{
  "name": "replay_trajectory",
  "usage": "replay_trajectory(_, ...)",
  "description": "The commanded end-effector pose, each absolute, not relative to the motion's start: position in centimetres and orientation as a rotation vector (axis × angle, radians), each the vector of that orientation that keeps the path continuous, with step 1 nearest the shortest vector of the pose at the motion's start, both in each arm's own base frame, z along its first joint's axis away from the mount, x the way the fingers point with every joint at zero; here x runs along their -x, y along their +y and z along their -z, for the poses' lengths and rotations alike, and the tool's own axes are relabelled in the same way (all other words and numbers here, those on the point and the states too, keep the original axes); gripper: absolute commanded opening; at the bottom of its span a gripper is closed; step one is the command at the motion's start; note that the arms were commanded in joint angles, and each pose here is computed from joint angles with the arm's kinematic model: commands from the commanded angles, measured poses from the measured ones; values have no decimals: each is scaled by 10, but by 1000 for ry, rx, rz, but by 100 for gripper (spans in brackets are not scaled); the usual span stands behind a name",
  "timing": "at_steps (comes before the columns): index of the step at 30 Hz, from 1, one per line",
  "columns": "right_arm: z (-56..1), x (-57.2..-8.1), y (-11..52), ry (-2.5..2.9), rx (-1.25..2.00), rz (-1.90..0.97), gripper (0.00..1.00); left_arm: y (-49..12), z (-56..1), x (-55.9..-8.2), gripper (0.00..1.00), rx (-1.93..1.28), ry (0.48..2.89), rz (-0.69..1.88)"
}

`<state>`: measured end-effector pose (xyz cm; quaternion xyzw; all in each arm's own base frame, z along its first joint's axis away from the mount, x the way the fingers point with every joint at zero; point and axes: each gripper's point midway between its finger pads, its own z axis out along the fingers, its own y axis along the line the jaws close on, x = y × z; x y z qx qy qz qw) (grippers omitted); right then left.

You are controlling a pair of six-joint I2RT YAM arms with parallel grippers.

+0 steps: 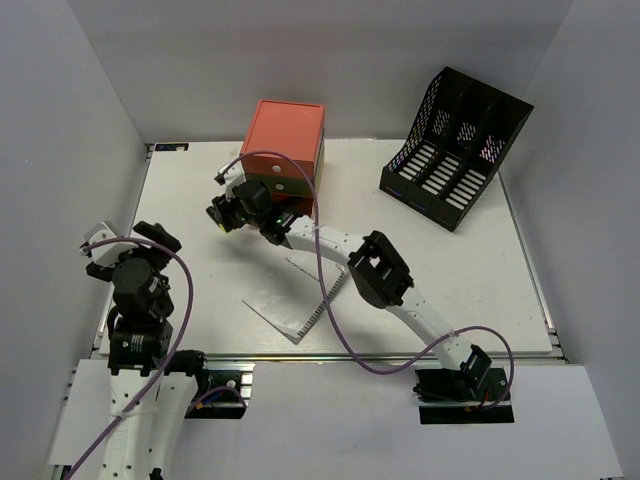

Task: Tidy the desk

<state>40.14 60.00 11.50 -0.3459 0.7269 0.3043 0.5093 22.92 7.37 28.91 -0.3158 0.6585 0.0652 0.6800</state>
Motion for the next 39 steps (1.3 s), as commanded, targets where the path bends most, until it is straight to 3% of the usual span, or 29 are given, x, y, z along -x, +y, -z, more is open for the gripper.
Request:
replay_trajectory(1,-177,-405,620,1599,697,-822,58,75,-294,-226,96,692,1465,-153)
replay_trajectory(5,-184,-385,635,1508,807,-859,53,73,-292,-229,96,677,1474,-151)
replay_trajectory(7,-180,-373,637,1482,911,-878,45,72,-290,-232,94,670,1483,-151)
replay_trajectory(8,-198,-363,636,1446,958,-925,29,70,-290,-233,92,664,1484,-140)
replay_trajectory(9,-198,-359,632,1467,991,-924,20,69,-291,-234,86,660,1479,-135)
replay_trajectory(10,-223,-362,623,1432,1000,-894,2,69,-289,-234,81,657,1477,-129)
replay_trajectory(11,-227,-363,616,1450,995,-872,0,67,-289,-235,73,652,1475,-119)
replay_trajectory(12,-232,-361,608,1465,1009,-865,0,66,-290,-236,53,651,1468,-110)
replay_trajectory(17,-249,-330,535,1634,1186,-994,0,47,-282,-255,1,608,1534,-12)
replay_trajectory(21,-265,-294,464,1676,1337,-1055,0,18,-279,-274,0,600,1631,158)
replay_trajectory(22,-247,-278,449,1669,1428,-1082,0,12,-278,-278,2,607,1660,196)
replay_trajectory(25,-240,-256,398,1686,1472,-1090,0,-21,-264,-300,19,631,1797,387)
replay_trajectory(26,-235,-258,382,1709,1453,-1080,0,-31,-247,-312,34,674,1867,438)
replay_trajectory(30,-254,-238,337,1632,1396,-1061,19,-53,-217,-338,51,759,2023,551)
replay_trajectory(35,-260,-223,302,1563,1333,-1055,54,-48,-188,-369,66,886,2162,459)
replay_trajectory(37,-260,-227,289,1577,1302,-1046,55,-34,-183,-389,67,931,2171,352)
replay_trajectory(39,-264,-226,278,1565,1276,-1079,49,-30,-166,-399,67,965,2218,290)
